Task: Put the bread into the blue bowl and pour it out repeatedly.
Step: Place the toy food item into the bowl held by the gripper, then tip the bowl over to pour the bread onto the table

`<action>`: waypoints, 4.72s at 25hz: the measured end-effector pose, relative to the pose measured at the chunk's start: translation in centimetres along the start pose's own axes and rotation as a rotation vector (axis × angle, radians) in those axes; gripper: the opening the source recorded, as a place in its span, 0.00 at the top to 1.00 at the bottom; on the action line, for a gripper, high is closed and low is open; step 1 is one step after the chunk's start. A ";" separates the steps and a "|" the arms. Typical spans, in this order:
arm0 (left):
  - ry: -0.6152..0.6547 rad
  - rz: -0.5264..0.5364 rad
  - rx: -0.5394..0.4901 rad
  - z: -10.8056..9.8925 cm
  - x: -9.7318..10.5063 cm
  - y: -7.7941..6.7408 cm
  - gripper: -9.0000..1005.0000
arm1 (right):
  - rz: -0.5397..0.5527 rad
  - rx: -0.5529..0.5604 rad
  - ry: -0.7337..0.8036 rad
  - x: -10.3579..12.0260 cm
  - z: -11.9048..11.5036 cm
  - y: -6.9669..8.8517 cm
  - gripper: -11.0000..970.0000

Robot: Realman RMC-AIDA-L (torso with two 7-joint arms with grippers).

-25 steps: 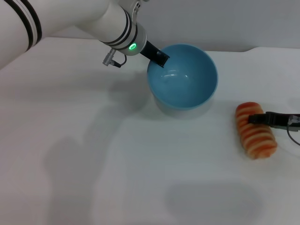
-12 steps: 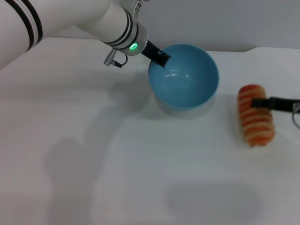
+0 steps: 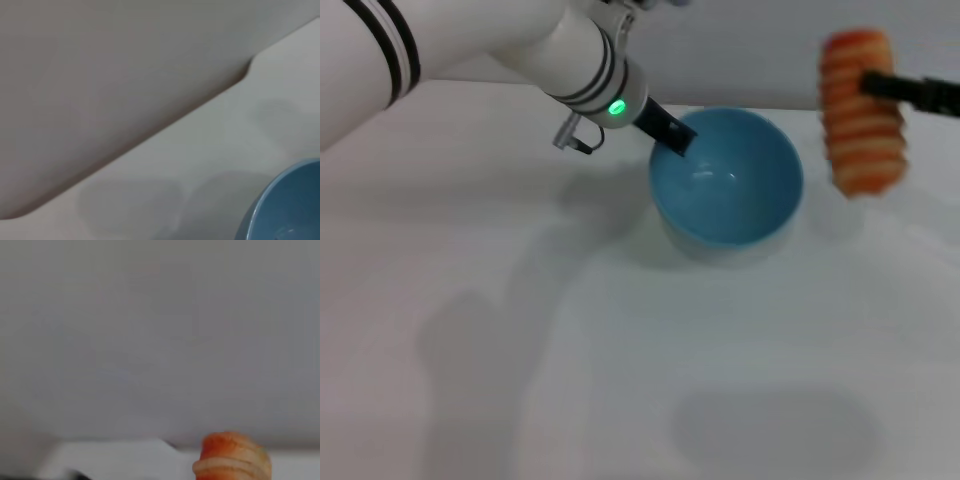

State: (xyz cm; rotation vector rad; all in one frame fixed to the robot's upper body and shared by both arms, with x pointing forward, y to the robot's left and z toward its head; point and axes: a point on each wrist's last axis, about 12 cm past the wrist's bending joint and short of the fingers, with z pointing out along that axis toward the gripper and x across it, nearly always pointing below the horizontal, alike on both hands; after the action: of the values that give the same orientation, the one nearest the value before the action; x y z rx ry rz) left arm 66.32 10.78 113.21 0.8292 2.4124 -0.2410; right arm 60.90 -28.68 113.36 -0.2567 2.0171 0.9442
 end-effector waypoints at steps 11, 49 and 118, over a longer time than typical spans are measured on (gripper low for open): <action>0.021 0.008 0.043 0.5 0.7 -1.3 0.99 | -0.097 -0.100 0.145 2.9 6.9 2.9 0.81; -0.016 -0.025 0.003 1.0 1.4 0.0 0.99 | -0.103 0.074 -0.178 2.3 -2.0 -1.7 0.40; -0.697 1.355 -0.362 0.1 -2.4 -9.8 0.99 | 0.003 0.494 -0.404 12.7 -11.5 -7.9 0.40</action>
State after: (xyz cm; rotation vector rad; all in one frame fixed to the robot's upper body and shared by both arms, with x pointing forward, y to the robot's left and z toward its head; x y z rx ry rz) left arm 61.92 1.76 114.40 1.6187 0.8725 0.3729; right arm 49.98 -40.17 103.18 0.1956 1.7982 0.4287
